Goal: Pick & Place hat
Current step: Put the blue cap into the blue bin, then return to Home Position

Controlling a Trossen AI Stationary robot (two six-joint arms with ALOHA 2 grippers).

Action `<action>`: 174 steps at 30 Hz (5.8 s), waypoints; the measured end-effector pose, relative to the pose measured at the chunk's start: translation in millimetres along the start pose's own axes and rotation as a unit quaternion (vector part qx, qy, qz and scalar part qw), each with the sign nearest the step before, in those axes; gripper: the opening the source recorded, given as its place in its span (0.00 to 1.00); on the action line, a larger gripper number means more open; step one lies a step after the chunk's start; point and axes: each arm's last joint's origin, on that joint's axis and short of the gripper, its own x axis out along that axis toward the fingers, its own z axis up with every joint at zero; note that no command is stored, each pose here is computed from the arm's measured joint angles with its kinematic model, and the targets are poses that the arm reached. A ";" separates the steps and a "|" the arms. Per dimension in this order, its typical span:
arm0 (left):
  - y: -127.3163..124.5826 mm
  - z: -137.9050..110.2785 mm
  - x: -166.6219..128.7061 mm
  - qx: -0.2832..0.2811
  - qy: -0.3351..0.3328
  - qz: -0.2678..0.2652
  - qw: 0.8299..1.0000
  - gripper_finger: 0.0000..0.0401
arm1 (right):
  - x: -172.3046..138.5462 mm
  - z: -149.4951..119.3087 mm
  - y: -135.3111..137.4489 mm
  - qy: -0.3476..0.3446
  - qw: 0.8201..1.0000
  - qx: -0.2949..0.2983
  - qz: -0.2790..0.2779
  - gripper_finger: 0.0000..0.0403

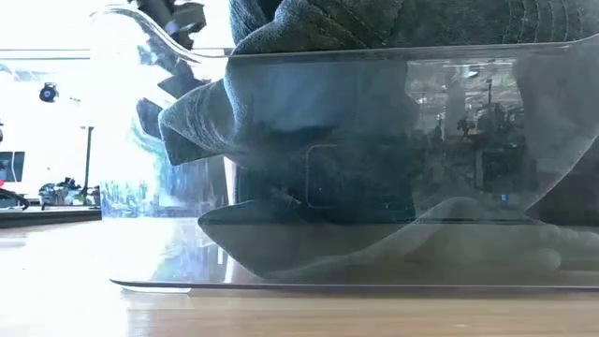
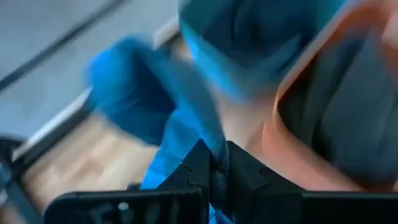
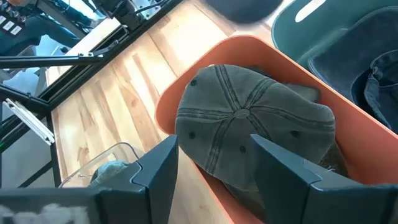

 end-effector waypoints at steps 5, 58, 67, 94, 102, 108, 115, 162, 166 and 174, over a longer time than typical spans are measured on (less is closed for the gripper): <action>2.4 38.1 -6.6 -0.063 -0.142 -0.033 0.987 0.06 | 0.0 0.0 0.1 0.000 1.000 0.000 0.000 0.47; -50.6 107.1 101.7 0.064 -0.081 -0.074 0.992 0.49 | -0.2 0.0 0.1 0.000 1.000 0.000 0.000 0.47; -37.7 89.0 20.6 0.019 -0.113 -0.105 0.988 0.50 | -0.4 0.1 0.0 0.000 1.000 0.000 0.000 0.47; -34.3 -110.5 -16.8 -0.012 -0.187 -0.383 0.904 0.50 | -0.4 0.0 0.1 0.000 1.000 0.000 0.001 0.47; -25.4 -153.0 20.0 -0.029 -0.278 -0.443 0.852 0.50 | -0.4 0.1 0.1 -0.001 1.000 0.000 0.001 0.47; -16.0 -178.8 41.0 -0.030 -0.298 -0.443 0.845 0.50 | -0.4 0.1 0.1 -0.001 1.000 0.000 0.001 0.47; -6.9 -194.4 55.1 -0.032 -0.309 -0.428 0.849 0.50 | -0.4 0.1 0.1 -0.001 1.000 0.000 0.001 0.47; 9.6 -210.3 75.8 -0.024 -0.252 -0.334 0.908 0.50 | -51.3 -17.7 11.7 -0.076 0.982 -0.159 0.067 0.47; 9.6 -210.2 75.8 -0.025 -0.253 -0.334 0.908 0.50 | -81.6 -37.8 1.1 -0.203 0.954 -0.192 0.106 0.47; 9.6 -210.2 75.8 -0.025 -0.253 -0.334 0.907 0.50 | -87.1 -99.3 -52.6 -0.326 0.909 -0.218 0.142 0.47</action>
